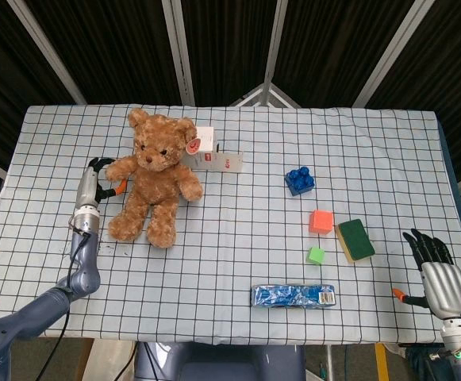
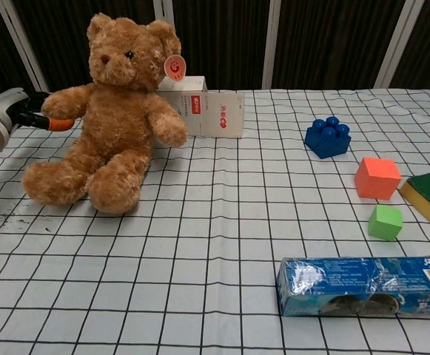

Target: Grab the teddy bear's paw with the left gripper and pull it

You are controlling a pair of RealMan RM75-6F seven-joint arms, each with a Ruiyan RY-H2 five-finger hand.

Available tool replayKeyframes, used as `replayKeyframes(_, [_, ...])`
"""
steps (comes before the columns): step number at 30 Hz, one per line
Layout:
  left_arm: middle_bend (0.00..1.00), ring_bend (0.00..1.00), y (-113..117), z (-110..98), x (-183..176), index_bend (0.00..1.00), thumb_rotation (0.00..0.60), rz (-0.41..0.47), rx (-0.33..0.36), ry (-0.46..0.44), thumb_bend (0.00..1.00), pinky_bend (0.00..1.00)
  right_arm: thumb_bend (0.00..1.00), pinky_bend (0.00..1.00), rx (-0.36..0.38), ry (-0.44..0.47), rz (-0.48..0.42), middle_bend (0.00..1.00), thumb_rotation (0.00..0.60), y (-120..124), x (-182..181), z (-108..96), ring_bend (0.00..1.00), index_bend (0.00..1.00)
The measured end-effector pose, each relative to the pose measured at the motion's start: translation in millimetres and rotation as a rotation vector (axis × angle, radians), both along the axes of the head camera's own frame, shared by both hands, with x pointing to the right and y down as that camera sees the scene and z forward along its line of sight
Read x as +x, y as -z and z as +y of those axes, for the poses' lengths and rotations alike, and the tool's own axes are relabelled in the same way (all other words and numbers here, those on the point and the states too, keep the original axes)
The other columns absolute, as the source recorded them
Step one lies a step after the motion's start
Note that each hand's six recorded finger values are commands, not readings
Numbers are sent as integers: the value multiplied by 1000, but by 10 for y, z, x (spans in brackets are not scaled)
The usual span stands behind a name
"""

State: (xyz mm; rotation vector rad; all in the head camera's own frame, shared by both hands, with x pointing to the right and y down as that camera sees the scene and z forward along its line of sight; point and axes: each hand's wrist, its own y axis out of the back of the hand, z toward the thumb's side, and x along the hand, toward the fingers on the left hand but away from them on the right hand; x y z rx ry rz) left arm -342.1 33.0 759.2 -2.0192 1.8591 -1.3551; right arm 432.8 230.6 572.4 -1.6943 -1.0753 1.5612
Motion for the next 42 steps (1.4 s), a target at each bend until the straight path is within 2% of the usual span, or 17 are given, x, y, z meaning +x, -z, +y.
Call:
replayKeyframes(3, [0,0,45,34,9,0,600,3,32,-22,354,0,113,0,4,0,-8,0,600,14,-10,3,0,16])
replayKeyframes(9, [0,0,215,146,-37,0,600,70,116,-1,352,0,113,0,8,2,-19,0,600,47,-14,12,0,16])
replayKeyframes(14, [12,0,539,429,-212,0,600,77,197,-54,367,0,113,0,23,-4,-27,0,600,100,4,18,0,16])
replayKeyframes(16, [27,0,648,524,-289,25,600,61,220,-62,371,0,114,0,25,-5,-29,0,600,109,10,20,0,16])
replayKeyframes(18, [35,0,730,602,-353,93,600,43,238,-64,374,0,114,0,25,-5,-29,0,600,110,11,21,0,16])
replayKeyframes(21, [54,0,968,816,-574,192,600,-84,294,-63,379,0,114,0,25,-3,-28,0,600,105,7,19,0,16])
replayKeyframes(25, [68,0,1283,1118,-986,229,600,-430,348,-62,383,0,113,0,29,-2,-17,0,600,96,5,10,0,16])
replayKeyframes(27, [71,0,1432,1292,-1162,229,600,-586,330,-63,384,0,113,0,29,0,-10,0,600,91,4,10,0,16])
replayKeyframes(31, [71,0,1654,1532,-1358,229,600,-786,249,-67,385,0,113,0,28,2,-2,0,600,76,-8,10,0,16])
replayKeyframes(35, [71,0,1813,1661,-1524,229,600,-875,153,-61,384,0,113,0,28,5,-4,0,600,74,-26,15,0,16])
replayKeyframes(37, [71,0,1835,1685,-1607,229,600,-884,112,-58,384,0,113,0,28,4,-3,0,600,71,-26,14,0,16])
replayKeyframes(42, [66,0,1780,1684,-1664,225,600,-882,68,-77,385,0,113,0,28,1,0,0,600,69,-16,8,0,16])
